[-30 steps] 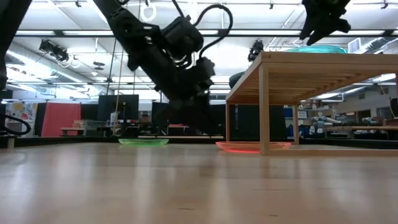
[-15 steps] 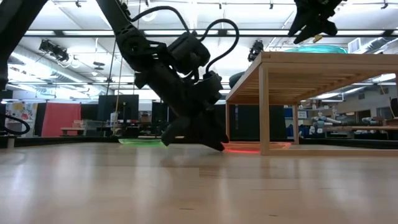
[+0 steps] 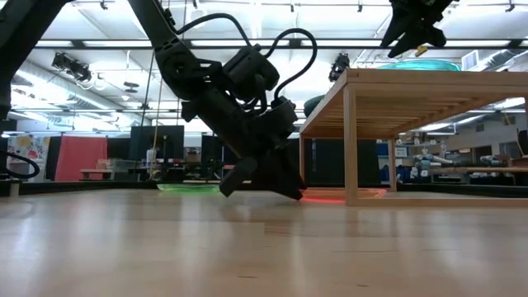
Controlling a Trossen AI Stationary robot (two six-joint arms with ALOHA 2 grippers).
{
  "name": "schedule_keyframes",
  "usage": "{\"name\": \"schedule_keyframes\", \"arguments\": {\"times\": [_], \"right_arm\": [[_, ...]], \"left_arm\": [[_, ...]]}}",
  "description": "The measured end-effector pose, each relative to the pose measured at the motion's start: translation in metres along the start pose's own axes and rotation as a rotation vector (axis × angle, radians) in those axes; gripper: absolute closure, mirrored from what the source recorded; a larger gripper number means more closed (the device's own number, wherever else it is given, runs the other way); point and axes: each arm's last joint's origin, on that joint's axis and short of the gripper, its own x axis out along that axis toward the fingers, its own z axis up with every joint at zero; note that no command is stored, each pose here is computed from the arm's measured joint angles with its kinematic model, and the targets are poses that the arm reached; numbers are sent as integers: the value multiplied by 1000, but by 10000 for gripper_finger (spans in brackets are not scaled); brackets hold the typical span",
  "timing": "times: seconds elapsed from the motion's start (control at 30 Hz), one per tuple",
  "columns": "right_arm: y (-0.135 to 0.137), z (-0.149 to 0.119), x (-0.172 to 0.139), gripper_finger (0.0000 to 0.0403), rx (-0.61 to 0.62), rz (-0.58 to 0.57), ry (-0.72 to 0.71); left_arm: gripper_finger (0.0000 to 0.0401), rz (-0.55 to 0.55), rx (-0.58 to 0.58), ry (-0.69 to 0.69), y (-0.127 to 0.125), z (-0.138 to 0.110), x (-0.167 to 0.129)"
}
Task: Place and stack plates onto a shelf
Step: Stack the light orange plate on top of the light blue plate on the shelf
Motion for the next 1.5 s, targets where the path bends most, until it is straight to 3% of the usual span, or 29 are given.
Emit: {"name": "schedule_keyframes", "arguments": {"times": [0.43,0.63,0.8,1.1,1.5], "right_arm": [[0,0,0,228,0,0,0],[0,0,0,228,0,0,0],[0,0,0,228,0,1,1],[0,0,0,228,0,12,6],[1,1,1,228,7,15,3]], "left_arm": [[391,0,1,0,0,0,0],[394,0,16,12,-7,7,-2],[393,79,21,119,-16,18,-10],[397,111,48,247,-27,40,-43],[400,-26,-6,389,-39,55,-114]]}}
